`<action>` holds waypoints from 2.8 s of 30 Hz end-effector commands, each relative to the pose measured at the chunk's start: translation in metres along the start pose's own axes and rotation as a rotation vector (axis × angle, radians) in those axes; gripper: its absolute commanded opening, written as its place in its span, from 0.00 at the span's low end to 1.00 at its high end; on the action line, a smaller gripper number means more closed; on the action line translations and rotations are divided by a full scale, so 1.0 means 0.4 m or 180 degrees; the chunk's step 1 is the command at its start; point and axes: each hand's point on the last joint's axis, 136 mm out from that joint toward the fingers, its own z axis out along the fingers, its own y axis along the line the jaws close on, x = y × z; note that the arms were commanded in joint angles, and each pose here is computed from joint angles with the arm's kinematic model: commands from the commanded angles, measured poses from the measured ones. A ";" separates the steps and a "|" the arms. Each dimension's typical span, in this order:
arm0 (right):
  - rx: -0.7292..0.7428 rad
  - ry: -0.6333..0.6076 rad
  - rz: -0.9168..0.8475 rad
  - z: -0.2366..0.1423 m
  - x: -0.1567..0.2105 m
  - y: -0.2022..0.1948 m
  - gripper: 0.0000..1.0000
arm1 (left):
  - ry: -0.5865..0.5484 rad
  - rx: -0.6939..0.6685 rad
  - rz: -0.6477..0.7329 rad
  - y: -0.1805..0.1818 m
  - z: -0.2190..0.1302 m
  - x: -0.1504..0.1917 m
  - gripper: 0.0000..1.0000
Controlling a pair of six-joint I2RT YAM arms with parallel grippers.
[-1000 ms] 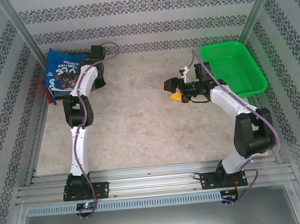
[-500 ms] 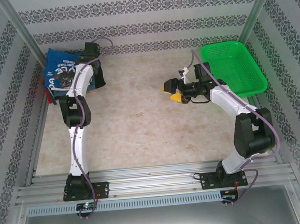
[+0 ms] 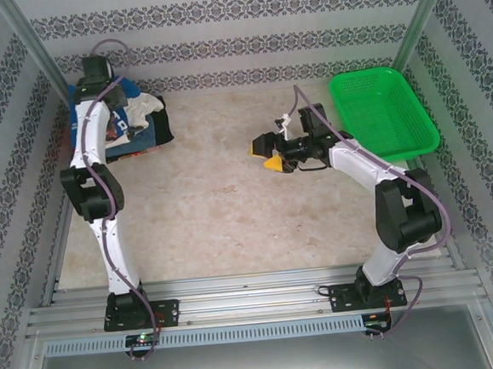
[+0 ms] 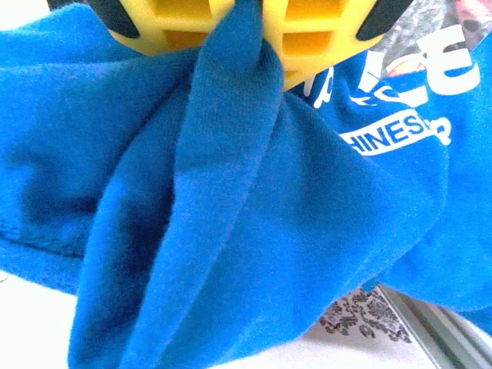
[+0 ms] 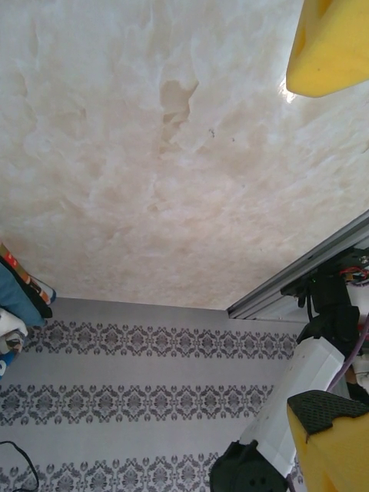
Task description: Fold and stack the t-shirts
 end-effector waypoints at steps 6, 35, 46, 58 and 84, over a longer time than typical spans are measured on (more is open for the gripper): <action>-0.0067 -0.0066 -0.0103 0.021 -0.028 0.032 0.98 | -0.0195 0.0611 -0.0465 -0.028 -0.022 -0.015 0.00; 0.0020 -0.0037 -0.0136 -0.007 -0.002 0.036 0.98 | 0.0049 0.1575 -0.0276 -0.307 0.014 0.103 1.00; 0.0093 -0.0226 -0.0283 -0.056 -0.014 0.060 0.98 | -0.0805 0.1858 -0.1200 -0.167 -0.196 -0.123 1.00; 0.0902 -0.0937 -0.0612 -0.235 -0.019 0.006 0.98 | -0.0865 0.1254 -0.1450 0.091 -0.311 0.000 1.00; 0.3081 -0.3077 -0.1535 -0.584 0.015 -0.463 0.98 | -0.1231 0.0373 -0.0451 0.072 -0.305 0.658 1.00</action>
